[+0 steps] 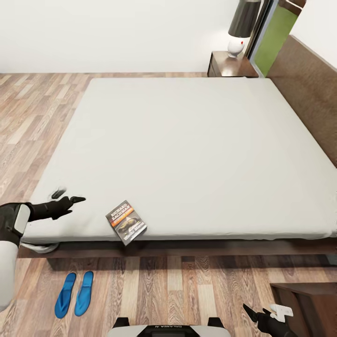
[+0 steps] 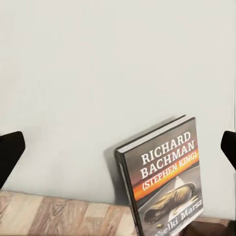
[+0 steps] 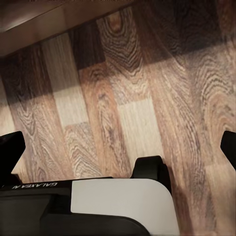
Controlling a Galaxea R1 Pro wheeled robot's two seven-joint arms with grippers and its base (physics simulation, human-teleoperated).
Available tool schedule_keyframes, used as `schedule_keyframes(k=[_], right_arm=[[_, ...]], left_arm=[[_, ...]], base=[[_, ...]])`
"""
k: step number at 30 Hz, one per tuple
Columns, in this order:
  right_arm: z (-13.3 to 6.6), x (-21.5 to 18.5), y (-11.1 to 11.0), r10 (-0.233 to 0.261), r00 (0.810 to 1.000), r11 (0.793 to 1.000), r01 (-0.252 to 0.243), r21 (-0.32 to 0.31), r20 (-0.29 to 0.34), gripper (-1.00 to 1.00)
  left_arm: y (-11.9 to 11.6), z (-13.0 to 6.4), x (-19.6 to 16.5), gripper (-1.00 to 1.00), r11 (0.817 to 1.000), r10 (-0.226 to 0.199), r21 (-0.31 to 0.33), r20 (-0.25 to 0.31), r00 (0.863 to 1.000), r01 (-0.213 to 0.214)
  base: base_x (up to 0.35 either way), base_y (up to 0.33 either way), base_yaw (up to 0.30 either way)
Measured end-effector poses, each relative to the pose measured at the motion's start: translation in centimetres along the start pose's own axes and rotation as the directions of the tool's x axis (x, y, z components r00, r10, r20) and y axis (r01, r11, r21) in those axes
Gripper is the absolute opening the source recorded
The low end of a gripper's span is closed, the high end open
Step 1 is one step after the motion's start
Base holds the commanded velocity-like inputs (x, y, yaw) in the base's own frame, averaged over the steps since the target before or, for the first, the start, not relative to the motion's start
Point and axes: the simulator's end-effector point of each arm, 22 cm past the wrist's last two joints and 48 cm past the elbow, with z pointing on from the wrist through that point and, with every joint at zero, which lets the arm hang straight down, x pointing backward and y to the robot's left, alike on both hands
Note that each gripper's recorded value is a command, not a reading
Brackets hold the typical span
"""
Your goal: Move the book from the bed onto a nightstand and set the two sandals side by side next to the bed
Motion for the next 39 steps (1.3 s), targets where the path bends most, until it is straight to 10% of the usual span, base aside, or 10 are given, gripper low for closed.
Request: schedule_keyframes(k=[13, 22, 30, 39], right_arm=[[-1.7, -0.4, 0.5, 0.000, 1.000, 1.000, 0.000, 0.001, 0.000, 1.00], [-2.9, -0.6, 0.9, 0.000, 1.000, 1.000, 0.000, 0.001, -0.001, 1.00], [-3.8, -0.7, 1.2, 0.000, 1.000, 1.000, 0.000, 0.002, -0.001, 1.00], [-4.9, -0.9, 1.5, 0.000, 1.000, 1.000, 0.000, 0.002, -0.001, 1.00]], left_arm=[[-4.8, -0.9, 7.0, 1.00, 0.942, 0.065, 0.335, -0.147, 0.987, -0.012], [-2.7, -0.6, 12.8, 1.00, 0.939, 0.138, 0.339, -0.222, 0.965, -0.056], [1.0, -1.3, 21.1, 1.00, 0.941, 0.244, 0.315, -0.362, 0.900, -0.128], [3.6, -3.6, 24.7, 1.00, 0.938, 0.273, 0.310, -0.387, 0.881, -0.154]], base=[[0.000, 0.000, 0.000], [0.000, 0.000, 0.000], [0.000, 0.000, 0.000], [0.000, 0.000, 0.000]])
